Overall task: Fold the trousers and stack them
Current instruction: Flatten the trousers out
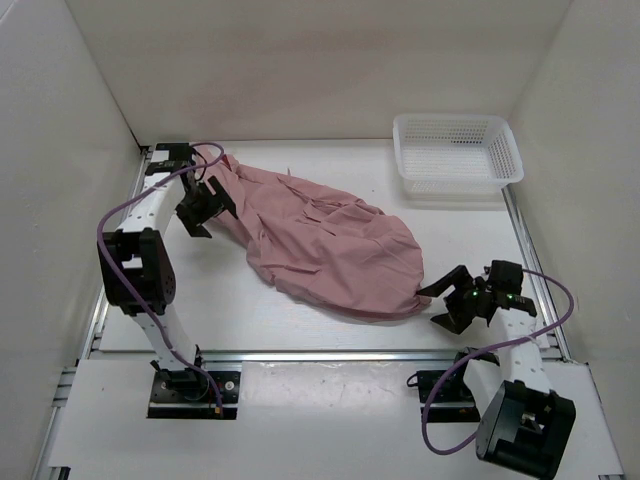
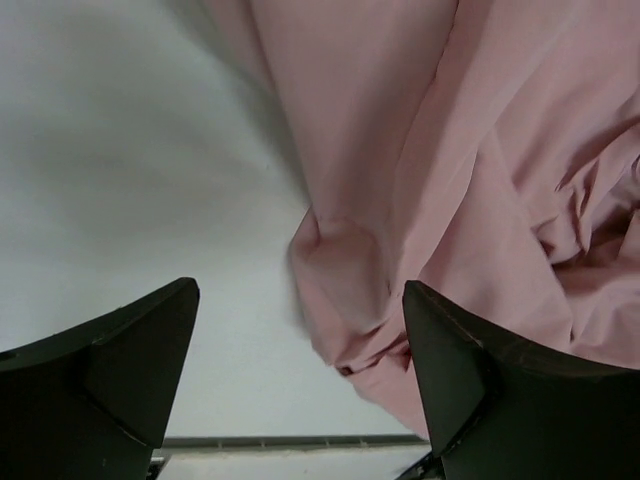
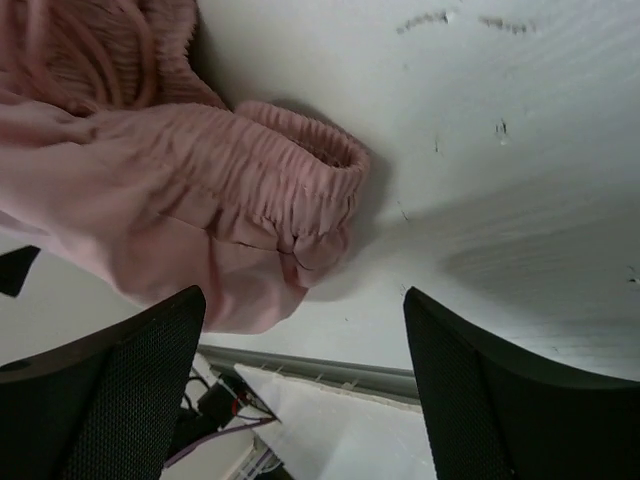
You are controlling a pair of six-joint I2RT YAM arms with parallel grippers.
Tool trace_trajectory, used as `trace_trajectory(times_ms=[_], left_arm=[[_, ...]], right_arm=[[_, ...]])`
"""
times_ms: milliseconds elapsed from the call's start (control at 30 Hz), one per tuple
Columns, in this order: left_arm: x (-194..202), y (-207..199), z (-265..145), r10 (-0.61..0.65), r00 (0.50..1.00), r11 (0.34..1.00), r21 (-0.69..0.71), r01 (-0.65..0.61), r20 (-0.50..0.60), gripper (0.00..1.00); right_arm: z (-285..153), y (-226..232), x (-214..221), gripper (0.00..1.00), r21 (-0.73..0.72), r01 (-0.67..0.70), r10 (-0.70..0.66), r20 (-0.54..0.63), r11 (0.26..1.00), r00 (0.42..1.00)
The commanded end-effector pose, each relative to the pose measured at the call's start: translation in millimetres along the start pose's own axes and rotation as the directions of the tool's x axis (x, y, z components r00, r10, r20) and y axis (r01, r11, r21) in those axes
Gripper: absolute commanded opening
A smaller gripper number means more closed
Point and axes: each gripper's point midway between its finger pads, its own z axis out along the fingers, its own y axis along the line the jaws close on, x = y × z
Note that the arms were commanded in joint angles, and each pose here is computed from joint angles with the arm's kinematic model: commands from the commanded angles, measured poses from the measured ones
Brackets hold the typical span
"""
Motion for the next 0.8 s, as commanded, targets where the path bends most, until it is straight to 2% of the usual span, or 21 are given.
trace_trajectory(times_ms=[0, 67, 167, 267, 300, 367, 400, 433, 467, 500, 567, 600, 667, 700, 767], left_arm=[[-24, -14, -2, 0.024, 0.998, 0.999, 0.037, -0.026, 0.054, 0.94], [-27, -13, 12, 0.021, 0.999, 1.000, 0.023, -0.021, 0.030, 0.97], [-35, -22, 21, 0.022, 1.000, 0.999, 0.046, -0.023, 0.021, 0.98], [-42, -25, 29, 0.021, 1.000, 0.999, 0.044, -0.022, 0.017, 0.95], [-41, -25, 36, 0.019, 1.000, 0.999, 0.046, -0.019, 0.000, 0.92], [-48, -31, 33, 0.033, 0.999, 0.997, 0.064, -0.034, 0.014, 0.80], [-45, -28, 37, 0.030, 1.000, 0.998, 0.054, -0.030, -0.004, 0.72], [-48, -31, 35, 0.041, 0.999, 0.997, 0.060, -0.042, 0.008, 0.50], [-52, -34, 32, 0.044, 0.999, 0.997, 0.068, -0.045, 0.021, 0.38], [-52, -37, 29, 0.044, 0.999, 0.996, 0.080, -0.045, 0.014, 0.28], [-60, -45, 20, 0.058, 0.998, 0.993, 0.099, -0.061, 0.030, 0.10], [-60, -41, 18, 0.047, 0.999, 0.995, 0.087, -0.048, 0.014, 0.10], [-73, -52, 2, 0.054, 0.997, 0.992, 0.109, -0.060, 0.056, 0.10], [-78, -54, -5, 0.055, 0.995, 0.992, 0.110, -0.064, 0.077, 0.10], [-88, -51, -26, 0.042, 0.995, 0.990, 0.127, -0.053, 0.085, 0.10]], right_arm=[[0, 17, -1, 0.85, -0.104, 0.011, -0.013, -0.018, 0.995, 1.000], [0, 19, -10, 0.88, -0.099, 0.034, -0.033, 0.006, 0.995, 0.999], [8, 16, -12, 0.88, -0.088, 0.025, -0.027, -0.022, 0.996, 0.999], [18, 14, -19, 0.80, -0.089, 0.027, -0.029, -0.020, 0.996, 0.999], [22, 18, -25, 0.71, -0.110, 0.040, -0.042, -0.012, 0.993, 0.999], [28, 22, -27, 0.63, -0.140, 0.011, -0.015, -0.025, 0.990, 1.000], [33, 25, -30, 0.53, -0.152, 0.023, -0.027, -0.023, 0.988, 0.999], [37, 24, -31, 0.46, -0.139, 0.016, -0.020, -0.026, 0.990, 0.999], [40, 30, -33, 0.36, -0.136, 0.041, -0.045, -0.025, 0.990, 0.999], [42, 36, -40, 0.21, -0.148, 0.072, -0.073, 0.001, 0.986, 0.997], [41, 53, -55, 0.09, -0.150, 0.099, -0.095, 0.037, 0.984, 0.995], [37, 57, -60, 0.00, -0.137, 0.114, -0.109, 0.047, 0.984, 0.993], [30, 69, -79, 0.00, -0.105, 0.159, -0.149, 0.098, 0.982, 0.984], [15, 97, -101, 0.00, -0.123, 0.207, -0.186, 0.161, 0.971, 0.969], [-5, 124, -119, 0.00, -0.124, 0.245, -0.214, 0.216, 0.962, 0.953]])
